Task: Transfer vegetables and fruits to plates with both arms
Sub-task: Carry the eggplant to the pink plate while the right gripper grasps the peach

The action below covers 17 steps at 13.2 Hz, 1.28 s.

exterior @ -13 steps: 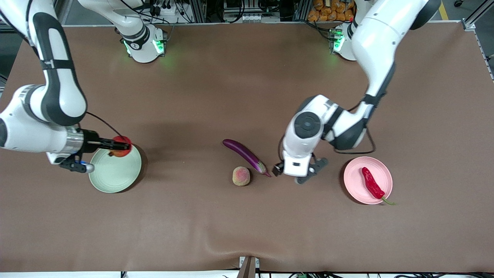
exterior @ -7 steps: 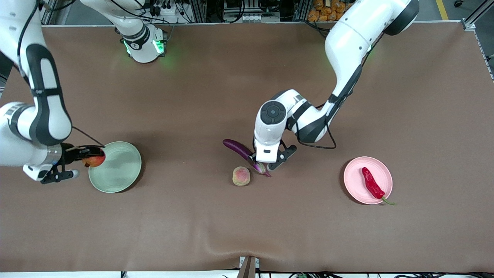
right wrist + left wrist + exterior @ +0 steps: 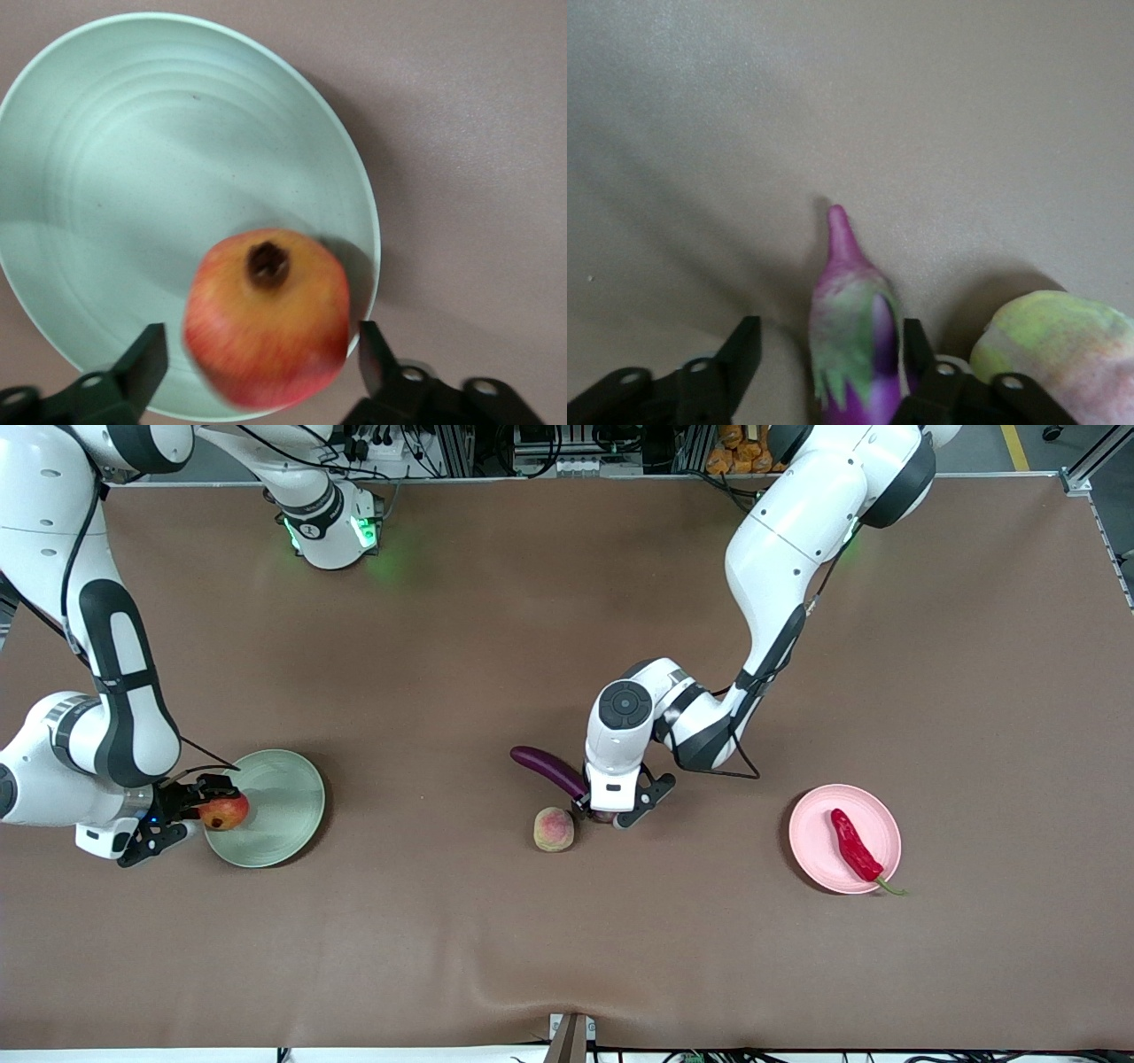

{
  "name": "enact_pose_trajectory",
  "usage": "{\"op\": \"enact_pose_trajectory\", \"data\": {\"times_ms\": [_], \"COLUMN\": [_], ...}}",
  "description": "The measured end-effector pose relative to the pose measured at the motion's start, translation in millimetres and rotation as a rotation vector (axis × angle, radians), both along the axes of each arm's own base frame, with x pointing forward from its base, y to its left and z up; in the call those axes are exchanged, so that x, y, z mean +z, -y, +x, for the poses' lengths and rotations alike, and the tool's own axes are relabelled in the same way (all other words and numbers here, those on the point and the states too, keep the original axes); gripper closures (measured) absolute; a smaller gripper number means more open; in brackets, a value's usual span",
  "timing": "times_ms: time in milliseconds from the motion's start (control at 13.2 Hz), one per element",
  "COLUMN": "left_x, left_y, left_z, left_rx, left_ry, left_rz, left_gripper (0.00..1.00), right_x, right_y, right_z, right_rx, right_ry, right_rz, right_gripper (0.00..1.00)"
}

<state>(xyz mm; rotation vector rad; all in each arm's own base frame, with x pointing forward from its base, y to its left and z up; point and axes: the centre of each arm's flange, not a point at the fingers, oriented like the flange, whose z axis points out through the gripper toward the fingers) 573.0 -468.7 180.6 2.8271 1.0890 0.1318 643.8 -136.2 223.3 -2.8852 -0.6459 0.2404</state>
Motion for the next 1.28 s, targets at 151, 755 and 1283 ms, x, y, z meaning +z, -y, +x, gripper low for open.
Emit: {"op": "enact_pose_trajectory", "data": {"times_ms": [151, 755, 1283], "left_x": [-1, 17, 141], "left_y": [0, -2, -159], "left_z": [1, 14, 93], "left_rx": [0.001, -0.017, -0.172], "left_ry": [0.004, 0.049, 0.065], "left_rz": [-0.005, -0.029, 0.129], "left_gripper": [0.39, 0.64, 0.65], "right_x": [6, 77, 65], "right_y": [-3, -145, -243], "right_z": [0, 22, 30], "right_rx": [-0.031, -0.451, -0.877], "right_ry": [-0.035, -0.113, -0.296], "right_rz": [0.011, 0.016, 0.220], "right_gripper": [0.00, 0.00, 0.00]}}
